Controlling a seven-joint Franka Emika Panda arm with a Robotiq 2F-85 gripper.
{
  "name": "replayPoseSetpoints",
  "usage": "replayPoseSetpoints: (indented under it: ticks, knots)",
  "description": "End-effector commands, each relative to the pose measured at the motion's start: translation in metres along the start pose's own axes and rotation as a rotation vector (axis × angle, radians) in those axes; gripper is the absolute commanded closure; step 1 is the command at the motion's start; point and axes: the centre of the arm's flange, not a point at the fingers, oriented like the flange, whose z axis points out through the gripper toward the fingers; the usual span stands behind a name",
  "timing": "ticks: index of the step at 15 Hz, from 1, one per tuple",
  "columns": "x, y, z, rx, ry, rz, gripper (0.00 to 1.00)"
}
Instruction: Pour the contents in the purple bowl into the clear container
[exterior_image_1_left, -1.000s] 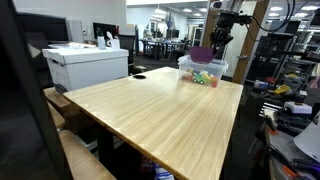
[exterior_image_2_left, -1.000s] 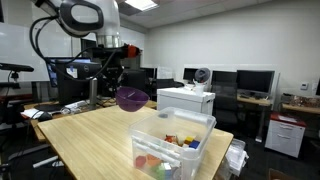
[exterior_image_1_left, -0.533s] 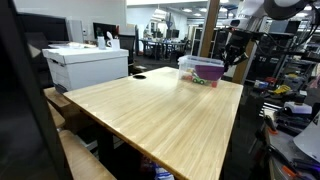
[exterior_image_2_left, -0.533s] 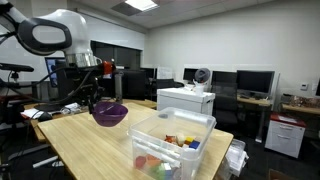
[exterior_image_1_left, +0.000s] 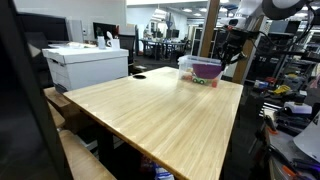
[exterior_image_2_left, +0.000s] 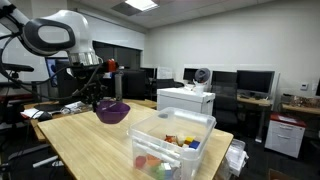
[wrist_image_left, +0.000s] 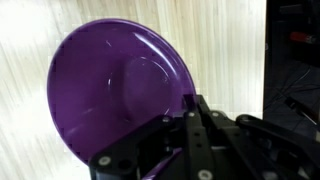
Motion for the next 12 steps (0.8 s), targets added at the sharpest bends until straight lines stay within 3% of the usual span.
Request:
replayPoseSetpoints:
  ticks: [1, 12]
  knots:
    - [0.006, 0.01, 0.007, 0.055, -0.001, -0.02, 0.99]
    - [0.02, 0.075, -0.011, 0.081, 0.003, -0.031, 0.99]
